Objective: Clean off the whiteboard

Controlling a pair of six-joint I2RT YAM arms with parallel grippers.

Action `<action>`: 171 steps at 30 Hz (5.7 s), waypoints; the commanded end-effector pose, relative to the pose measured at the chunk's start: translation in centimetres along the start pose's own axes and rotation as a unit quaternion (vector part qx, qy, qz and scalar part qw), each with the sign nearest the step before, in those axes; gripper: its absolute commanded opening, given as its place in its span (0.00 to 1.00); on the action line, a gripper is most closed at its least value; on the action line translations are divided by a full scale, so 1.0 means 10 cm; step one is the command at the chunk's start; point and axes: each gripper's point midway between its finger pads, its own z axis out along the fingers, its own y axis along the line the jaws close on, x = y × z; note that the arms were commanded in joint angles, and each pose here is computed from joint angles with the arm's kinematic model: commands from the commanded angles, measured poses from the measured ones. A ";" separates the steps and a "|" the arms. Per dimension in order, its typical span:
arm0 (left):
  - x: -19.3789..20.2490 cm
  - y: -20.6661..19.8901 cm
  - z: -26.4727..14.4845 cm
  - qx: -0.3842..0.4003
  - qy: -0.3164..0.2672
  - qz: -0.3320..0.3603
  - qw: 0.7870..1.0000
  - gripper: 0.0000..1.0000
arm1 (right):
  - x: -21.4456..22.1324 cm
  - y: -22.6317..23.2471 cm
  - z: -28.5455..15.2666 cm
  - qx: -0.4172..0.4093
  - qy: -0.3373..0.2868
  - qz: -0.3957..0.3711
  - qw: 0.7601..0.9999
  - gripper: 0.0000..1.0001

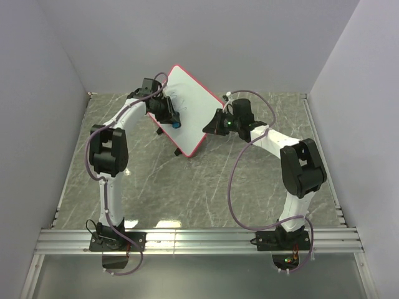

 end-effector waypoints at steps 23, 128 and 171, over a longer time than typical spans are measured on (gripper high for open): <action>-0.21 -1.34 0.26 0.110 -0.056 0.106 0.987 0.00 | 1.31 -0.08 -0.30 0.020 0.216 0.013 0.976 0.00; -0.10 -0.59 0.45 0.099 -0.013 0.029 0.995 0.00 | 1.51 -0.22 -0.57 0.051 0.218 0.005 0.975 0.00; -0.97 -0.32 0.31 0.082 -0.109 0.037 0.990 0.00 | 1.53 -0.22 -0.58 0.052 0.227 0.004 0.972 0.00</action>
